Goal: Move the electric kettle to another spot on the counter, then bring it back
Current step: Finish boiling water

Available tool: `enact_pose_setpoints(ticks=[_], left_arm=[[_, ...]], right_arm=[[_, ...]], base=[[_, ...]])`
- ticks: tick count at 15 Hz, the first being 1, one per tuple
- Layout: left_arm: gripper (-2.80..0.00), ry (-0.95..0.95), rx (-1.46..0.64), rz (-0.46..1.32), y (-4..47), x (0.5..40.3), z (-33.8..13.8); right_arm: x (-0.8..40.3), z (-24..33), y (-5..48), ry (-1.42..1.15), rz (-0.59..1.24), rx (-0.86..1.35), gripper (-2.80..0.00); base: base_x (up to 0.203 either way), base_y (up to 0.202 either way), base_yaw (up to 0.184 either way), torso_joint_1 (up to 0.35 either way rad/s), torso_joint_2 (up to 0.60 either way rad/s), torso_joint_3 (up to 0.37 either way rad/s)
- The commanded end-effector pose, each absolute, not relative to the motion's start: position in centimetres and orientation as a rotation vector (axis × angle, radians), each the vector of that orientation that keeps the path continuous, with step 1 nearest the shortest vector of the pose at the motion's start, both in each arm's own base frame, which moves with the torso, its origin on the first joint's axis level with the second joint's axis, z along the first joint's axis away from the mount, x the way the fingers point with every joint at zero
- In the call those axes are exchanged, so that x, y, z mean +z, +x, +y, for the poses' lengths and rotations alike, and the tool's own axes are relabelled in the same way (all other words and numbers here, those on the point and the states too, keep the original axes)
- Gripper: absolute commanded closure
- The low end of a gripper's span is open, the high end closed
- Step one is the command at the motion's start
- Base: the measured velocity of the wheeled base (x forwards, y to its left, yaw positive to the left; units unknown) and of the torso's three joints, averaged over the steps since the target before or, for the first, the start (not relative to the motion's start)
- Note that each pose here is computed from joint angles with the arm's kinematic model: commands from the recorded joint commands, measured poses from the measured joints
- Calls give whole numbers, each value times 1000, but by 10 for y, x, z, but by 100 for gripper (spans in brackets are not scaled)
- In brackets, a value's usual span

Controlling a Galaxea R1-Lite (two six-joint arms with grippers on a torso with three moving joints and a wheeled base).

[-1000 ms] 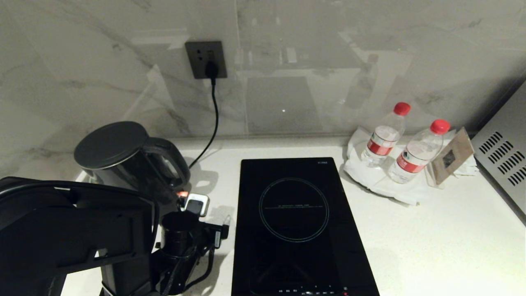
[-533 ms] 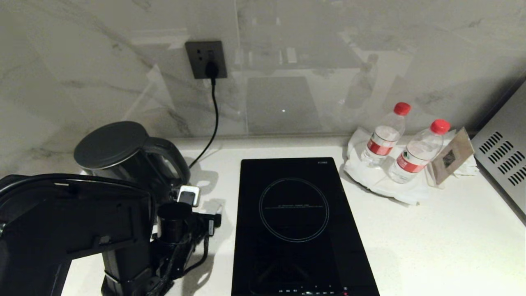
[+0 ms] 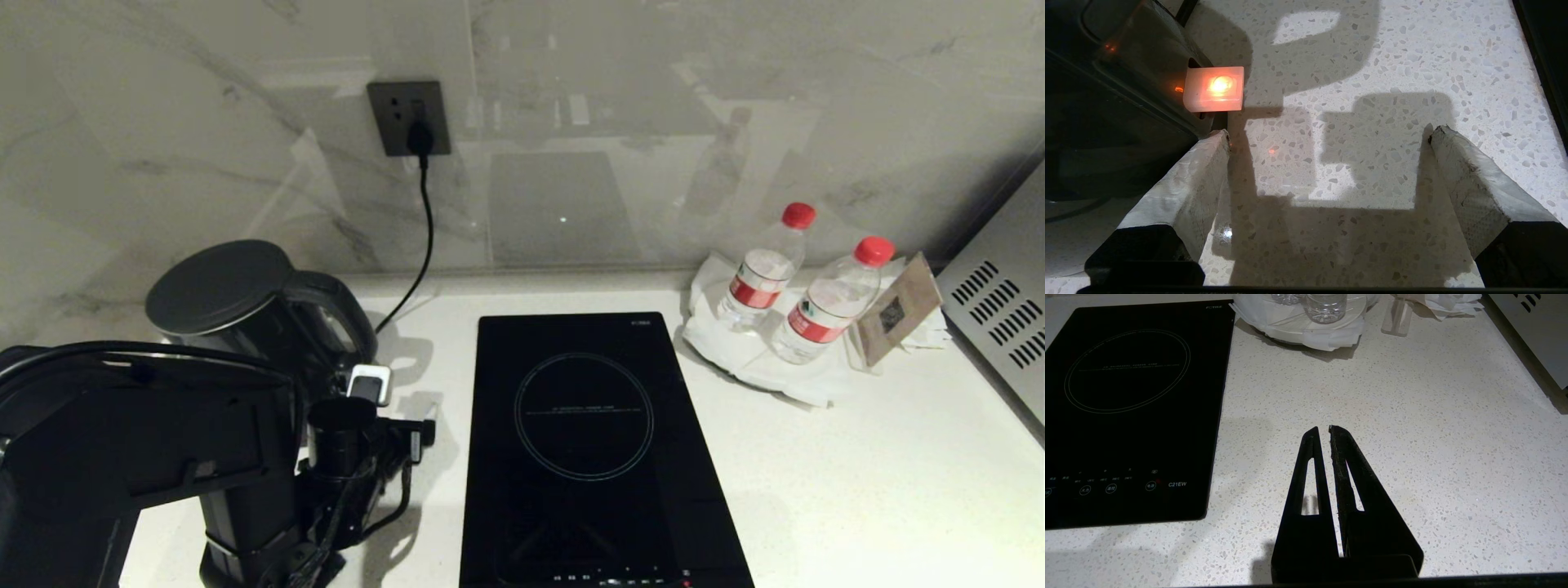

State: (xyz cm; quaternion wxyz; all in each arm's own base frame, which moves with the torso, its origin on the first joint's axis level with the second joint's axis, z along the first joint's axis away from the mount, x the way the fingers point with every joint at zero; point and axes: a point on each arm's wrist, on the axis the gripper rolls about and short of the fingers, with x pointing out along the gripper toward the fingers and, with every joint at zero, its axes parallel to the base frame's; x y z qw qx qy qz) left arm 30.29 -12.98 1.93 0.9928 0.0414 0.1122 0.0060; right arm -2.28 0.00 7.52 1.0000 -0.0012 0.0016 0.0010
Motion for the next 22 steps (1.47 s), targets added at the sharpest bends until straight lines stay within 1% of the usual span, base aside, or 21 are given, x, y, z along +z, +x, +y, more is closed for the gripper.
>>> enact_pose_setpoints(ticks=[1, 9, 22], left_arm=[[-280, 78, 7, 213, 301, 22, -131], [-280, 86, -37, 227, 288, 24, -139], [-280, 75, -28, 196, 300, 24, -145]], right_arm=[[75, 0, -23, -3, 3, 2, 0], [75, 0, -23, -3, 3, 2, 0], [75, 0, -23, -3, 3, 2, 0]], base=[[0, 0, 0, 0, 0, 0], [0, 0, 0, 0, 0, 0], [0, 0, 0, 0, 0, 0]])
